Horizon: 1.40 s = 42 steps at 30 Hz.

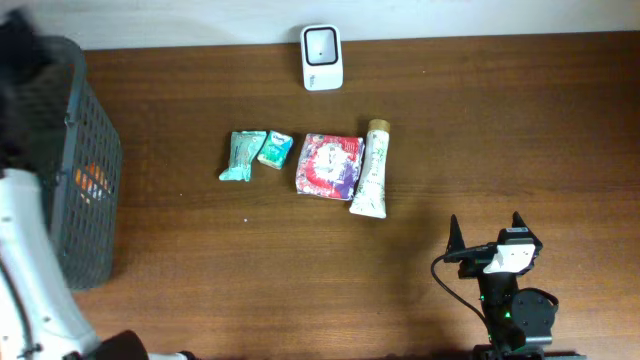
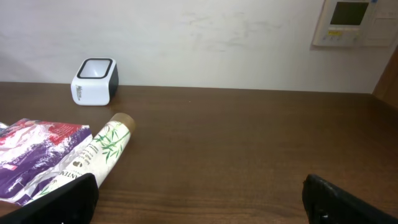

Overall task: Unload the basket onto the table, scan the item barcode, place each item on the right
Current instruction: 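Grasp the orange tissue pack in the basket with the left gripper, then place the orange pack below the green packs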

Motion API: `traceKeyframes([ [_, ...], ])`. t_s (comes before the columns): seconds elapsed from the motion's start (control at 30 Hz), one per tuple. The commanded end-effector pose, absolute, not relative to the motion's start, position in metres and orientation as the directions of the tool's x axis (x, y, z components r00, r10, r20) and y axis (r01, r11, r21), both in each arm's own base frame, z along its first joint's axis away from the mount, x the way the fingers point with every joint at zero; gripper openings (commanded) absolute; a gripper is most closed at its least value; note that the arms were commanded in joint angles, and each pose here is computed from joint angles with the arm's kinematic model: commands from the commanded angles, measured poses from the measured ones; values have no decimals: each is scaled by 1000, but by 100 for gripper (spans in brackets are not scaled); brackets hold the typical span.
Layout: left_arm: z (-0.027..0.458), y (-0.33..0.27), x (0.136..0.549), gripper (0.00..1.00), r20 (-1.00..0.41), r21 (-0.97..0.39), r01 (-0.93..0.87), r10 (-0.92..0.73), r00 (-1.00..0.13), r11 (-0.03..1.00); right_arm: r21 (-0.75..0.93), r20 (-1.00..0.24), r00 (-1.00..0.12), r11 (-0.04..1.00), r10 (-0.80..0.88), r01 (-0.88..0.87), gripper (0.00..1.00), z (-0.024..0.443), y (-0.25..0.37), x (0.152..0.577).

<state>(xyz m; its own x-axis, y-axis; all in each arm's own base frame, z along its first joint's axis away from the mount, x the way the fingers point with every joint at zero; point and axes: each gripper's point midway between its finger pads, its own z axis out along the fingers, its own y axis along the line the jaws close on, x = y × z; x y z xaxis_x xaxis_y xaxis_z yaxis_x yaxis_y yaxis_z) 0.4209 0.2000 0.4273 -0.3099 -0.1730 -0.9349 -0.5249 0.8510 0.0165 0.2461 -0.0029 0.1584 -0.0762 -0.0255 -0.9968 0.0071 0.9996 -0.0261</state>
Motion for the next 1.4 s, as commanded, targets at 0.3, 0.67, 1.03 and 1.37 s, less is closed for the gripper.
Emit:
traceKeyframes([
  [0.3,147,301,365,90,-378,-208,-443,-490,-786,872,-25,-997,-79,1000,-25,-4,99,156,-1,246],
  [0.67,37,248,385,85,-147,-343,-331,-398,-906,879,-25,-997,-79,1000,-25,-4,99,156,-1,246],
  [1.03,31,254,402,0,-185,-329,-336,-409,-893,882,-25,-997,-79,1000,-25,-4,99,156,-1,246],
  [1.37,282,280,402,0,-503,-269,-429,-506,-701,862,-25,-997,-79,1000,-25,-4,99,156,-1,246],
])
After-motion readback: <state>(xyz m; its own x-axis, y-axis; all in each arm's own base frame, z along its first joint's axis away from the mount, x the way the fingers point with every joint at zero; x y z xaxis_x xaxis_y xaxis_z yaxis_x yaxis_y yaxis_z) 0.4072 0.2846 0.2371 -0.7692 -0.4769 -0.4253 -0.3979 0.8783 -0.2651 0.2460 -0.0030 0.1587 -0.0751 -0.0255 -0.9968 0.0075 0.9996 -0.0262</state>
